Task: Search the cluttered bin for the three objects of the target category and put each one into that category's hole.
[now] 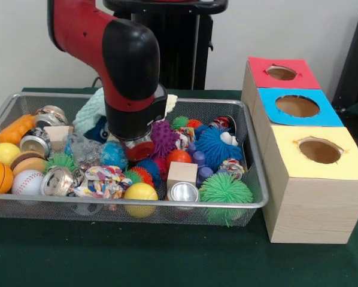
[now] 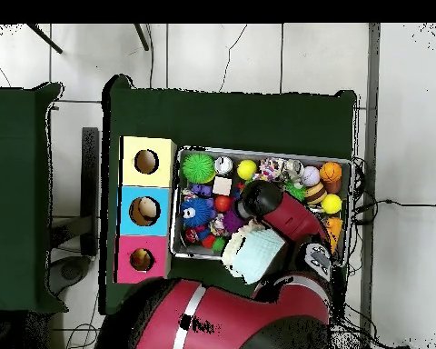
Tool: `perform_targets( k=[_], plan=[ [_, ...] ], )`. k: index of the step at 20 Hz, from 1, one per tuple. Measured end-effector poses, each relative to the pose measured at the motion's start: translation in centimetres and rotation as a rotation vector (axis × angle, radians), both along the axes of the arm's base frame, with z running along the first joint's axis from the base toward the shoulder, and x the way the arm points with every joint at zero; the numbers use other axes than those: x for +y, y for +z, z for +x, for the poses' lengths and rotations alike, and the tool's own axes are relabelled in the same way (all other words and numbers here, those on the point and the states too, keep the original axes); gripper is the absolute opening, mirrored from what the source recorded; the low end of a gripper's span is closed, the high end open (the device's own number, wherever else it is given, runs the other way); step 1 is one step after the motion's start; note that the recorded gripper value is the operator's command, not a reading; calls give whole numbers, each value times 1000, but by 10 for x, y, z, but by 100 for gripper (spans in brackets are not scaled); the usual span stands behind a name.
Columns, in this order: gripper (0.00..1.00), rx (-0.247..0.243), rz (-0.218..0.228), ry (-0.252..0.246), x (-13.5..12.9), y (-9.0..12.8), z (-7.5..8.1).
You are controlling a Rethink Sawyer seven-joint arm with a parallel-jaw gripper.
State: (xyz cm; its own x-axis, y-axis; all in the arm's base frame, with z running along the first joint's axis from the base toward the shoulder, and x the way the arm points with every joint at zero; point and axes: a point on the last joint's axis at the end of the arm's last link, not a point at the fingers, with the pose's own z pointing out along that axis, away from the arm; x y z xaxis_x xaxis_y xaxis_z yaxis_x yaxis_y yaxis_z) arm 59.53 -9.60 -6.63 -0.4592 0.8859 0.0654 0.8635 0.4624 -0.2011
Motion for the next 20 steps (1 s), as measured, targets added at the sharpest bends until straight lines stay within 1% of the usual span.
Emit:
perform_targets(
  k=[3, 4, 6, 7, 10, 12, 15, 16, 17, 20],
  plan=[
    [0, 11, 3, -9, -13, 0, -4],
    [0, 19, -2, -6, -26, 0, -9],
    [0, 29, -9, 0, -39, 0, -16],
    [0, 43, -22, 16, -62, 2, -28],
    [0, 55, -35, 31, -83, 7, -39],
    [0, 67, -52, 42, -112, 14, -52],
    [0, 71, -70, 42, -141, 22, -65],
    [0, 72, -79, 40, -155, 26, -70],
    [0, 72, -97, 30, -184, 34, -82],
    [0, 85, -88, 17, -198, 40, -92]
  ],
)
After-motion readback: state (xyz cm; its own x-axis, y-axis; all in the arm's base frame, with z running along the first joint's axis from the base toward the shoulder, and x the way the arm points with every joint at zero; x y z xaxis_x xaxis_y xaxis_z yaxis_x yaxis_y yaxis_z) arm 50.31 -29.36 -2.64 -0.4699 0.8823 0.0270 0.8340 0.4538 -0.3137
